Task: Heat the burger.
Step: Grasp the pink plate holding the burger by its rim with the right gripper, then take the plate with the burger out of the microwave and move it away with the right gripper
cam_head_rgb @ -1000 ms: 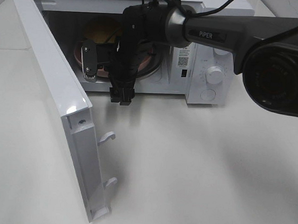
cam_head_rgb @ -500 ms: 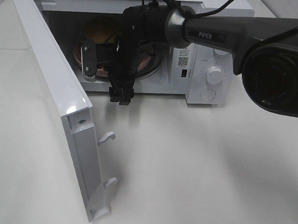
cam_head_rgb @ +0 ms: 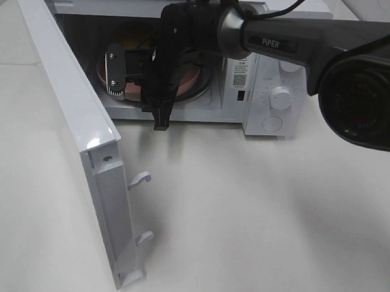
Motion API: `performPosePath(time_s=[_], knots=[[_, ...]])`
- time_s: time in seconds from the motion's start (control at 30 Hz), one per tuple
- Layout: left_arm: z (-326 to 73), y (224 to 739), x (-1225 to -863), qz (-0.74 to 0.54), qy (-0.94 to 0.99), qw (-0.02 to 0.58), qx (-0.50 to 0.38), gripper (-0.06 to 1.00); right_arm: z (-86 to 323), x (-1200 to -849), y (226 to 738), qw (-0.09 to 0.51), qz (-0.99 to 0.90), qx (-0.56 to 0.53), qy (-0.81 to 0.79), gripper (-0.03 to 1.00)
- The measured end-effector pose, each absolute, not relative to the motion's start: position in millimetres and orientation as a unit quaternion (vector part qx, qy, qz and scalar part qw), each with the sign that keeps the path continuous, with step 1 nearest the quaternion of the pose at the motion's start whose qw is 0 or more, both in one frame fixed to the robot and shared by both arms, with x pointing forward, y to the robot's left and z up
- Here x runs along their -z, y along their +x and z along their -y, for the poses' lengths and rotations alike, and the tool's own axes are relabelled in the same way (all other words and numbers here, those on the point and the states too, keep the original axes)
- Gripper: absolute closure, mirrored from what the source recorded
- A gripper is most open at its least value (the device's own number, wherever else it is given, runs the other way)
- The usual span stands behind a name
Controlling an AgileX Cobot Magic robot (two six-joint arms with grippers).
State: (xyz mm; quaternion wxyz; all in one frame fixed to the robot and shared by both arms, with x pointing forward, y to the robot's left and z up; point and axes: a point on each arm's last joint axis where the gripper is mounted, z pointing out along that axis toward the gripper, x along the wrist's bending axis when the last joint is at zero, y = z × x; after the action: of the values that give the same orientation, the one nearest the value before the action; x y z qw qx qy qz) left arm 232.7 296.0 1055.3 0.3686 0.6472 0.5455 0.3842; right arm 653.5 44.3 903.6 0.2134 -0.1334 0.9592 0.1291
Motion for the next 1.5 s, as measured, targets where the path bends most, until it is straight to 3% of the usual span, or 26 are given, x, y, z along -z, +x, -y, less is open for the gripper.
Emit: performPosePath(time_s=[0.17,1.03,1.5], knots=[[-296,233,-1055,-0.546,0.647,0.369,-0.384,-0.05,-44,-908,653,0.209,-0.962,-0.133,-0.119,0.91],[-296,233,-1055,-0.546,0.647,0.369,-0.384,-0.05,-32,-925,642,0.165,-0.974,-0.091,-0.126,0.93],[-296,233,-1055,-0.546,0.647,0.369,-0.384,-0.05,-3,-941,604,0.153,-0.976,-0.082,-0.13,0.93]])
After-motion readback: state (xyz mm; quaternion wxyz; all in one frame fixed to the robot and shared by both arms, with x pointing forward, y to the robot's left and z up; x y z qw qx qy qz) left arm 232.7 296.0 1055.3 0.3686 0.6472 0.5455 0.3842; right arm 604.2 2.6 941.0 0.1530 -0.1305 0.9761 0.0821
